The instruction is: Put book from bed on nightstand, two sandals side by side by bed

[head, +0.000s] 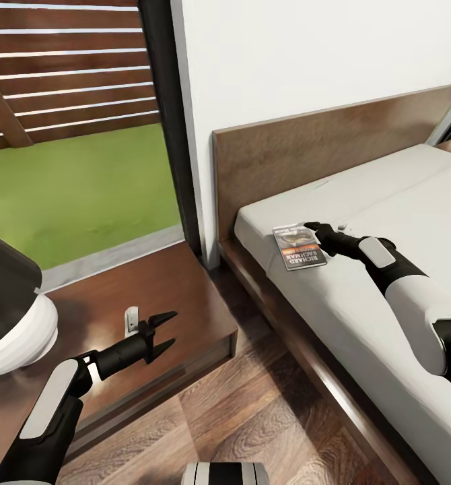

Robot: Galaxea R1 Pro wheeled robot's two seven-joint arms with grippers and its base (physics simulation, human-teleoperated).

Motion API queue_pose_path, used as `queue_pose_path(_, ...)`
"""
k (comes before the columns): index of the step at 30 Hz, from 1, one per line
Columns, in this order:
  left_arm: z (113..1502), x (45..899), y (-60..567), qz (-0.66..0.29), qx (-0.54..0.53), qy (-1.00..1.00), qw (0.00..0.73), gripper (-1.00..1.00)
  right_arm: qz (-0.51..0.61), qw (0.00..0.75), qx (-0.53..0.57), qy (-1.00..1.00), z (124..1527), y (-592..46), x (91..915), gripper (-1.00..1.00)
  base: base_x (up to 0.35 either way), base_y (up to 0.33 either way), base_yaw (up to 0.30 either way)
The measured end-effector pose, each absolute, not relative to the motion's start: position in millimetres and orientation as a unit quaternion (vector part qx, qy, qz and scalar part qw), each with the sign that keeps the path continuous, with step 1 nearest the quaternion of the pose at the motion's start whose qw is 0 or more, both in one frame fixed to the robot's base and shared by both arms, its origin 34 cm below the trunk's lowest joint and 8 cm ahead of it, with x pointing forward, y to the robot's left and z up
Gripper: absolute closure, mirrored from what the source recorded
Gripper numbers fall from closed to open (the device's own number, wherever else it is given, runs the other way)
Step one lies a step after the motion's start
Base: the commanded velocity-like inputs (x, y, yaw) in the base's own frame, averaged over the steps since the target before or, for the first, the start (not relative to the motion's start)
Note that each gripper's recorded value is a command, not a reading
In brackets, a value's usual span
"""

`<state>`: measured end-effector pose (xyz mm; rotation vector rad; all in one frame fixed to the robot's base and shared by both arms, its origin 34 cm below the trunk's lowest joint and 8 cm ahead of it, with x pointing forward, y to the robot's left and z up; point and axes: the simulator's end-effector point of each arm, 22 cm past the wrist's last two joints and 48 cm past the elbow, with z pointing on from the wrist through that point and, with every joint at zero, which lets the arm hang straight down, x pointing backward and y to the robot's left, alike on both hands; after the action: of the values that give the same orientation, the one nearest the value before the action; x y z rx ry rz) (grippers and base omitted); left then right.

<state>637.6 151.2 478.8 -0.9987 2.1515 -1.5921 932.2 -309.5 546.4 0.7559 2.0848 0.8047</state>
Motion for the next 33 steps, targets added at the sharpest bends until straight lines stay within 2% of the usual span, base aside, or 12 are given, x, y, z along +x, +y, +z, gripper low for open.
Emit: queue_pose_path(33,479.0,637.7,151.2,-0.552,-0.346,0.745,0.142,-1.0,0.317,0.382,0.297,0.816,546.7,-309.6,932.3,-1.0,-0.001,0.0,0.0)
